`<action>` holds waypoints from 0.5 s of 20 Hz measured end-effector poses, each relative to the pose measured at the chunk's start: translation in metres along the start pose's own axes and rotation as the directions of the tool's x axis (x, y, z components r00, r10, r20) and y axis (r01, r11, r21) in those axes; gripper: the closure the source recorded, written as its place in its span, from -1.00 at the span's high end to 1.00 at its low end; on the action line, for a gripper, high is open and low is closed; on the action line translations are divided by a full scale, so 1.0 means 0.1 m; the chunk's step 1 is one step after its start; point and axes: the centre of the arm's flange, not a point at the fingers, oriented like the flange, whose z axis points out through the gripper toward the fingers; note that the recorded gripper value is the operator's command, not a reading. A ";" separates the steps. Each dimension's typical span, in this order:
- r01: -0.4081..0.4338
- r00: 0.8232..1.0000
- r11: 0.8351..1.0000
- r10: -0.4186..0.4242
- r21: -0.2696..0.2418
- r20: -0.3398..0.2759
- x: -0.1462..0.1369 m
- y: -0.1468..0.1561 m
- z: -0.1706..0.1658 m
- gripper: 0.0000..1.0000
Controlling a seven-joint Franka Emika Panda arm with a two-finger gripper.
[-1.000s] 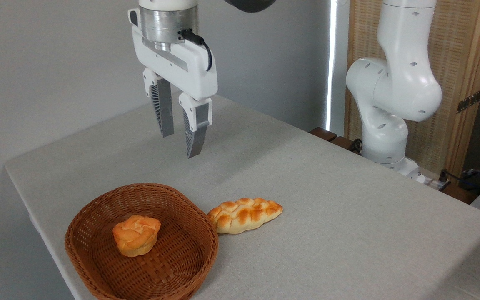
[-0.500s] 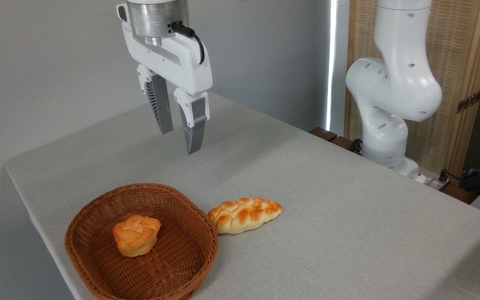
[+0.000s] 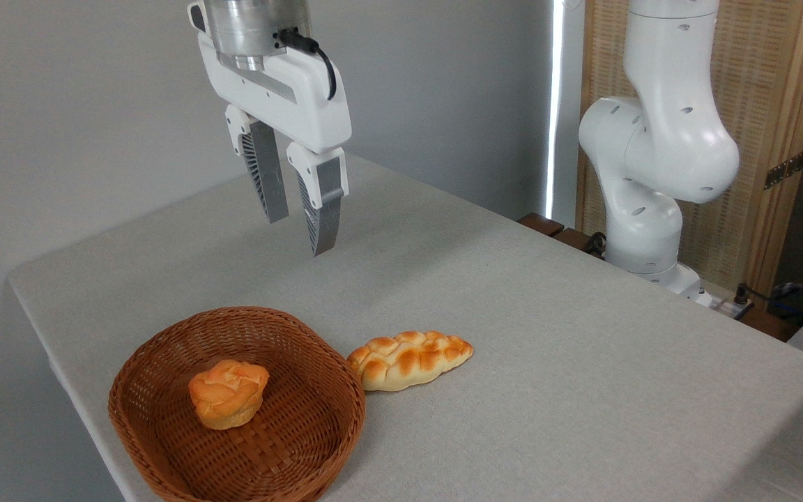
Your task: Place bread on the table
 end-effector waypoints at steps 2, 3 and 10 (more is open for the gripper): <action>-0.001 1.000 1.000 0.001 0.004 -0.004 0.00 0.00 -0.03 1.00; -0.001 1.000 1.000 0.001 0.005 -0.005 0.00 0.00 -0.04 1.00; -0.001 1.000 1.000 0.001 0.007 0.021 -0.03 0.00 -0.03 1.00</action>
